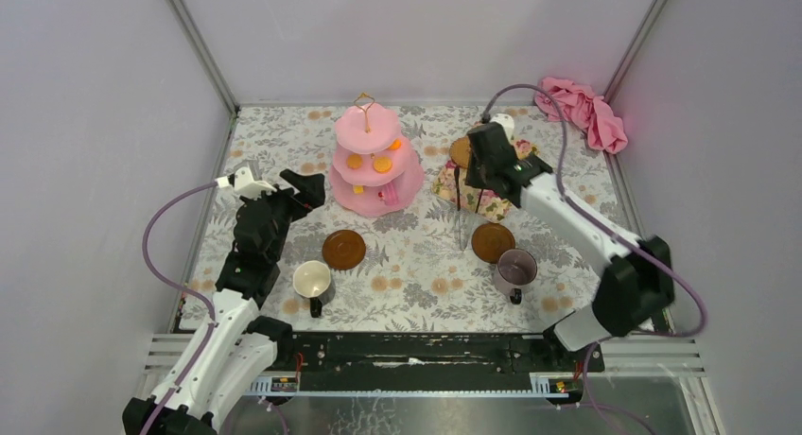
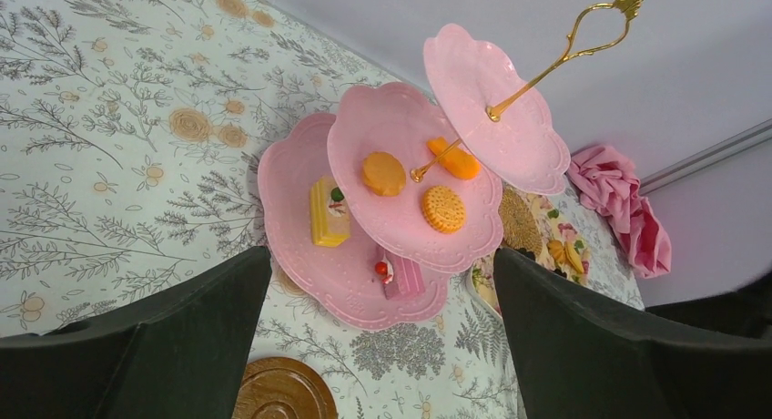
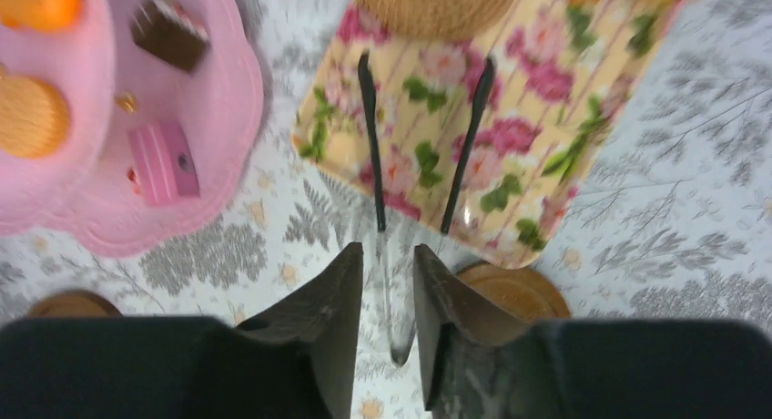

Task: Serve the afternoon tea
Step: Pick up the clamp from the tray.

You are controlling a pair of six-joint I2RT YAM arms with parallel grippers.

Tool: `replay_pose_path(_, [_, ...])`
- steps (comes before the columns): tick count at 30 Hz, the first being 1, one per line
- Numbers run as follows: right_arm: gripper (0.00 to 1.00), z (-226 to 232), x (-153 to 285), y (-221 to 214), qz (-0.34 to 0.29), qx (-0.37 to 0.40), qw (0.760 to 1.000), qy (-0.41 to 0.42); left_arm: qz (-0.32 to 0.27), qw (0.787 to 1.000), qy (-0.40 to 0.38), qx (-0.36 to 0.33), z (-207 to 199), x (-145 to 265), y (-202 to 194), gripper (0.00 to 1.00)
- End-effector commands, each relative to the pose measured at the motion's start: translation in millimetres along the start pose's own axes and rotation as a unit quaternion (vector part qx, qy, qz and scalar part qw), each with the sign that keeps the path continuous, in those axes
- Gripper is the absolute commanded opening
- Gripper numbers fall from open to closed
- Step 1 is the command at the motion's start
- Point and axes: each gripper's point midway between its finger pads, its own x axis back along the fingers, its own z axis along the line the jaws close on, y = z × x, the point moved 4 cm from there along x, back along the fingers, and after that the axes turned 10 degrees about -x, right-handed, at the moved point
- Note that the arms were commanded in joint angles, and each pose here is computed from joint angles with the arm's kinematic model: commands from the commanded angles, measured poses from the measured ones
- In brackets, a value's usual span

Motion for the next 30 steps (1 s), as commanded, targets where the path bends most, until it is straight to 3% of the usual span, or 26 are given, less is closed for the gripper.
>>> replay_pose_path(1, [0.46, -12.5, 13.2, 44.2, -0.188, -0.041, 0.98, 0.044, -0.052, 0.999, -0.017, 0.003, -7.3, -0.6, 20.5, 1.0])
replay_pose_path(2, [0.55, -12.4, 12.4, 47.2, -0.191, -0.058, 0.978, 0.057, -0.053, 0.998, -0.018, 0.003, -7.2, -1.2, 20.5, 1.0])
replay_pose_path(3, [0.57, -11.7, 8.3, 50.4, -0.177, -0.071, 0.979, 0.068, -0.053, 0.998, -0.02, 0.002, -8.0, -1.3, 20.6, 1.0])
replay_pose_path(9, [0.55, -18.7, -33.4, 64.8, -0.07, -0.105, 0.991, 0.044, -0.055, 0.998, -0.028, -0.001, -10.1, -1.8, 21.5, 1.0])
replay_pose_path(15, [0.52, -16.0, -51.9, 36.9, -0.004, -0.095, 0.994, 0.048, -0.055, 0.998, -0.04, -0.001, -13.6, -1.2, 22.2, 1.0])
replay_pose_path(21, [0.58, -10.7, -41.7, -2.9, 0.006, -0.049, 0.998, 0.033, -0.056, 0.997, -0.052, 0.001, -17.5, -0.9, 23.8, 1.0])
replay_pose_path(25, [0.68, -14.0, -42.5, -26.9, 0.02, -0.049, 0.998, 0.035, -0.058, 0.997, -0.056, 0.007, -18.2, -0.5, 24.7, 1.0])
replay_pose_path(30, [0.8, -21.3, -46.1, -44.2, -0.015, -0.031, 0.999, -0.006, -0.057, 0.997, -0.055, 0.007, -17.4, -0.9, 23.6, 1.0])
